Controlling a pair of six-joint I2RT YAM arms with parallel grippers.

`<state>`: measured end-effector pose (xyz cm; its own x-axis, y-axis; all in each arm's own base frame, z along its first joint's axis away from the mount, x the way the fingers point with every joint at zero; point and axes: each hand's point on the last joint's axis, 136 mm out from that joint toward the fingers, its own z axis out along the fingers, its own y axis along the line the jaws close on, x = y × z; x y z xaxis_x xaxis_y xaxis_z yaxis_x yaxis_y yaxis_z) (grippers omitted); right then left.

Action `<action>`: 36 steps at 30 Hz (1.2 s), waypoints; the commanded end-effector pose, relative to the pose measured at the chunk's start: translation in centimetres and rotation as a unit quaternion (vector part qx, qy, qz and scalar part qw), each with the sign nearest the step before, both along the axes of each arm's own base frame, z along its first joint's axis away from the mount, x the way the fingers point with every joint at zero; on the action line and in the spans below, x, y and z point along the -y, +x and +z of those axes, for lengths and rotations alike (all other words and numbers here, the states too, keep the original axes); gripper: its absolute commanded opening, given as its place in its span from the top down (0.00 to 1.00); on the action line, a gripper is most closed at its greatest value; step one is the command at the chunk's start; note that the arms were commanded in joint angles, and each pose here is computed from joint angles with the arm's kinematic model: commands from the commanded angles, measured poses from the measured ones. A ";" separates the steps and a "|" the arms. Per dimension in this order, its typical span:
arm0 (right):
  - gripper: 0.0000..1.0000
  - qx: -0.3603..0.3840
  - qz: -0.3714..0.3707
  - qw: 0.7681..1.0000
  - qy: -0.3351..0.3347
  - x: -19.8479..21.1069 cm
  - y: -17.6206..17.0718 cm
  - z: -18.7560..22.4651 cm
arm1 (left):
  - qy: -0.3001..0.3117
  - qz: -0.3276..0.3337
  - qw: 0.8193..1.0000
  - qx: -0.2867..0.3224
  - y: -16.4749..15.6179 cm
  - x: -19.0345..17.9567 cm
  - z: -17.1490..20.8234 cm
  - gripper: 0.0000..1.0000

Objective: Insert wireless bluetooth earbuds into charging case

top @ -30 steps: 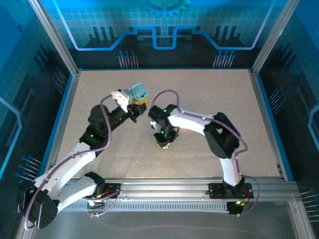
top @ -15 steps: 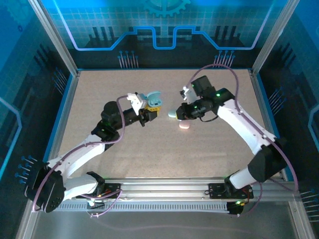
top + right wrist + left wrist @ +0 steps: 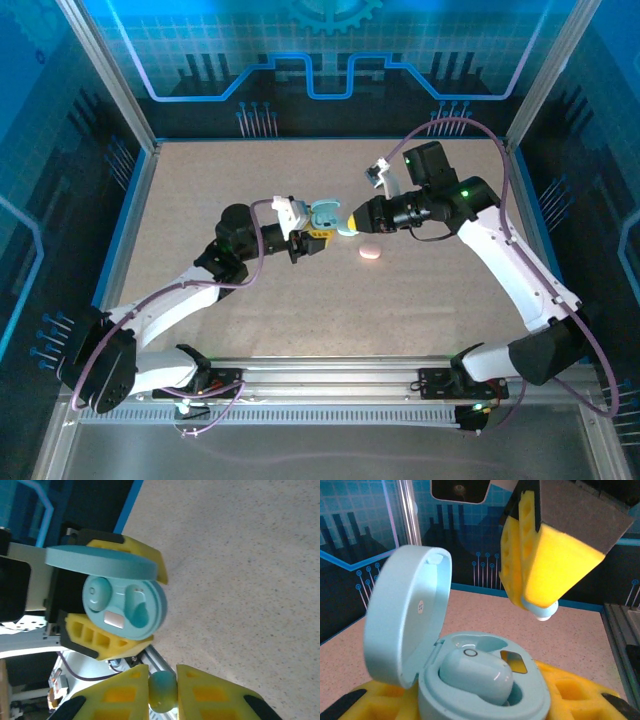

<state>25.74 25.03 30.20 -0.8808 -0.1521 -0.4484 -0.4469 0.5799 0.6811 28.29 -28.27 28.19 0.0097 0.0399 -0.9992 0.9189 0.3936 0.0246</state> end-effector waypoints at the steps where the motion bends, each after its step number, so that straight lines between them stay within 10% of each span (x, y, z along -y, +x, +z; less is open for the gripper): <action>1: 0.82 0.013 0.020 0.999 0.048 -0.9 -0.5 2.8 | -0.005 -0.035 0.999 0.028 -0.8 0.9 0.9 0.66; 36: 0.82 0.002 0.038 0.996 0.075 -4.1 1.0 1.9 | -0.016 -0.068 0.997 0.024 -1.6 1.6 1.8 0.66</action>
<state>26.69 27.92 30.72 -0.8908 -0.1491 -0.4292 -0.4434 0.4918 0.7494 27.34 -29.20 27.73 -0.0058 0.0402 -0.9992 0.9479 0.3184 0.0073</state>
